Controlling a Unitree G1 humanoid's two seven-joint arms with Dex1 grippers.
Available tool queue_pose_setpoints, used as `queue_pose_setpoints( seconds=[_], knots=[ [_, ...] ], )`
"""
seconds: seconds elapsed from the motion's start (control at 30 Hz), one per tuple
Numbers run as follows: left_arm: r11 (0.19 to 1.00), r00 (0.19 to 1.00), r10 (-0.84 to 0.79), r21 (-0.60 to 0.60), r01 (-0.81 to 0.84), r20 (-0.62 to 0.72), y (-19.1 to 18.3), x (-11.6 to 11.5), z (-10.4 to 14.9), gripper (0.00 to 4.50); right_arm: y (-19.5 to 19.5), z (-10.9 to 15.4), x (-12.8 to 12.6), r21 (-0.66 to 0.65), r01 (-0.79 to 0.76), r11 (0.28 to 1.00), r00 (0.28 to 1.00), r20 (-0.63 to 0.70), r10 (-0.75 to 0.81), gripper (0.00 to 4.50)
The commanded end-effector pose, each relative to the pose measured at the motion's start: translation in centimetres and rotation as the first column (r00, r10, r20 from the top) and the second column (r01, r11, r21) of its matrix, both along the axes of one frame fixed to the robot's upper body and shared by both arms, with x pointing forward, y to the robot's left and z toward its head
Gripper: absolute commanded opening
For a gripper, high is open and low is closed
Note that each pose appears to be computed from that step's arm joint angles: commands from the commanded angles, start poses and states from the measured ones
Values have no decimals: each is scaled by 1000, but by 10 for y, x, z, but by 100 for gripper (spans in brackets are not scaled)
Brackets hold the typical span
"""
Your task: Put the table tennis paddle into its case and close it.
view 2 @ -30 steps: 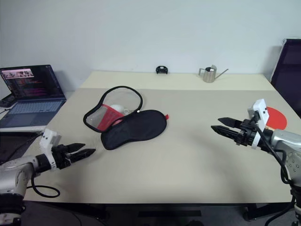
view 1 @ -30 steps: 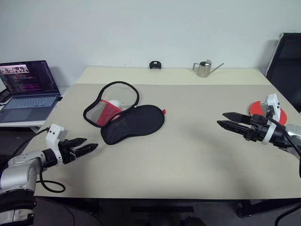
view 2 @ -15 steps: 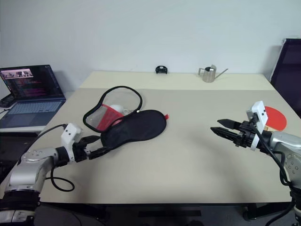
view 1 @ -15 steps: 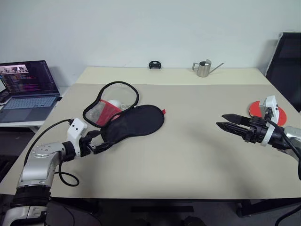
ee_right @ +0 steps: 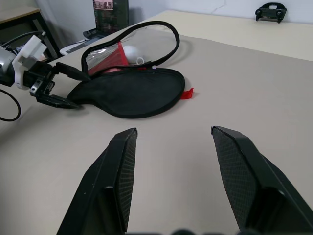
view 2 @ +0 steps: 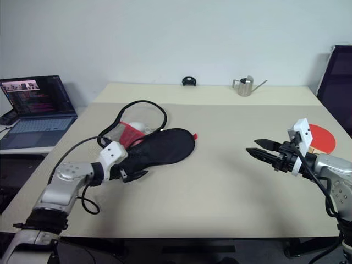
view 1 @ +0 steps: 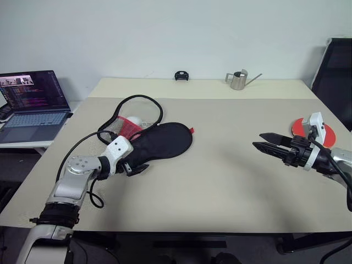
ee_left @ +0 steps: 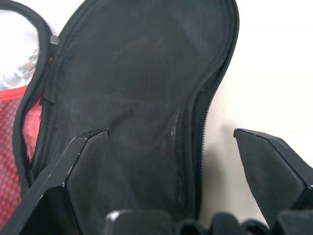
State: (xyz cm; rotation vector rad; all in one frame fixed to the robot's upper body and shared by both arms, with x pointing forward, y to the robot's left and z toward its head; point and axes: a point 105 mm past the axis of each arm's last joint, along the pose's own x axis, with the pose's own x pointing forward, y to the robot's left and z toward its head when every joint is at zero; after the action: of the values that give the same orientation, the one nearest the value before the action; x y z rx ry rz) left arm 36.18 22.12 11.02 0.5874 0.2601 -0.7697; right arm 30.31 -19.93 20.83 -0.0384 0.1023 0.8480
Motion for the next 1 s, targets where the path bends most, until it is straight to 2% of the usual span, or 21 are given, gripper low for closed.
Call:
queue_pose_setpoints(
  seconds=[0.03, 0.3, 0.4, 0.53, 0.73, 0.77, 0.87, 1.0],
  knots=[
    [999, 1000, -23, 28, 23, 18, -5, 4, -1, 445, 1, 12, -1, 0, 1, 1000, 998, 59, -1, 269],
    [994, 995, -87, 68, 90, -47, -16, 1, -24, 445, -2, 15, -1, 0, 17, 1000, 997, 70, -17, 269],
    [984, 990, -119, 127, 128, -75, -15, -4, -35, 385, -3, 17, -1, 2, 26, 1000, 997, 78, -26, 269],
    [974, 989, -133, 177, 143, -69, -12, -4, -38, 241, -5, 20, -1, 9, 34, 999, 996, 85, -35, 269],
    [983, 993, -102, 145, 109, -52, -10, 1, -35, 26, -6, 21, 0, 17, 48, 999, 994, 92, -50, 269],
    [984, 994, -100, 144, 106, -53, -10, 1, -36, 2, -7, 21, 0, 18, 50, 999, 994, 93, -51, 269],
    [986, 994, -94, 136, 101, -56, -12, 1, -37, 2, -7, 21, 0, 19, 53, 998, 994, 93, -55, 269],
    [995, 994, -83, 52, 87, -77, -34, 0, -36, 2, -7, 20, 0, 20, 58, 998, 994, 93, -59, 269]
  ],
)
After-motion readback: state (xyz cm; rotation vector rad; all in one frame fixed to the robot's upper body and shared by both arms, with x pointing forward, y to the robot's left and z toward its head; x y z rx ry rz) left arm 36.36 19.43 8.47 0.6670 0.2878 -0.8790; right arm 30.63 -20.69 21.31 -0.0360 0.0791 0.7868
